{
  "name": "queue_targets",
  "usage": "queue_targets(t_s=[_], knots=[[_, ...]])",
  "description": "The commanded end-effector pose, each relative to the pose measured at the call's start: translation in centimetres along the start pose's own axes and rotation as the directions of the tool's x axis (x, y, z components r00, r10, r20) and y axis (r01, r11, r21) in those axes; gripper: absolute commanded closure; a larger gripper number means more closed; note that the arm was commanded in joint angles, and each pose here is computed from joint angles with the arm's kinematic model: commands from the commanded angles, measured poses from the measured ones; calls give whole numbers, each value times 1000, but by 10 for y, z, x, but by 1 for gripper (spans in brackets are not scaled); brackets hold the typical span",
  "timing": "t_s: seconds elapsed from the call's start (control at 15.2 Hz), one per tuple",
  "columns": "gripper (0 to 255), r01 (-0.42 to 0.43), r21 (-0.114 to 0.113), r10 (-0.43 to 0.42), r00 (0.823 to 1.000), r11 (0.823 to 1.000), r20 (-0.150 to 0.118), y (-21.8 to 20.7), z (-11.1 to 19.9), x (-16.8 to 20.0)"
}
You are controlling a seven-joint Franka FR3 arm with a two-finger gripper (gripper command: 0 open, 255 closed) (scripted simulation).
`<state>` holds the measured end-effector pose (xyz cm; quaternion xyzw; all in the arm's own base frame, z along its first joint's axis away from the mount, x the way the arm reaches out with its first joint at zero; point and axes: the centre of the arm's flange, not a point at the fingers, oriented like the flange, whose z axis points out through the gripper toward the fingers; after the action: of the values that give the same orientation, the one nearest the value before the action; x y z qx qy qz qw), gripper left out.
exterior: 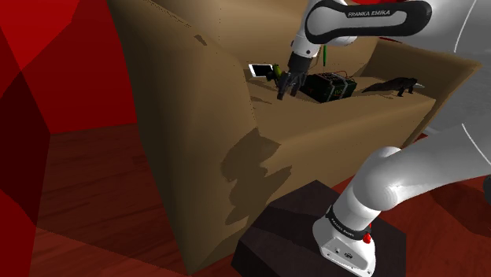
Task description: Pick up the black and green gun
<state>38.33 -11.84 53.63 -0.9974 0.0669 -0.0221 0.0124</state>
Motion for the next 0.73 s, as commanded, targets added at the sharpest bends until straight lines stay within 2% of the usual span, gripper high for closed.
queue_targets(t_s=[0.0,0.33,0.66], knots=[[0,-15,-2,15,999,1000,-37,17,-2,14],[0,-51,-2,51,991,999,-123,59,-6,51],[0,-88,0,86,974,996,-207,102,-14,86]])
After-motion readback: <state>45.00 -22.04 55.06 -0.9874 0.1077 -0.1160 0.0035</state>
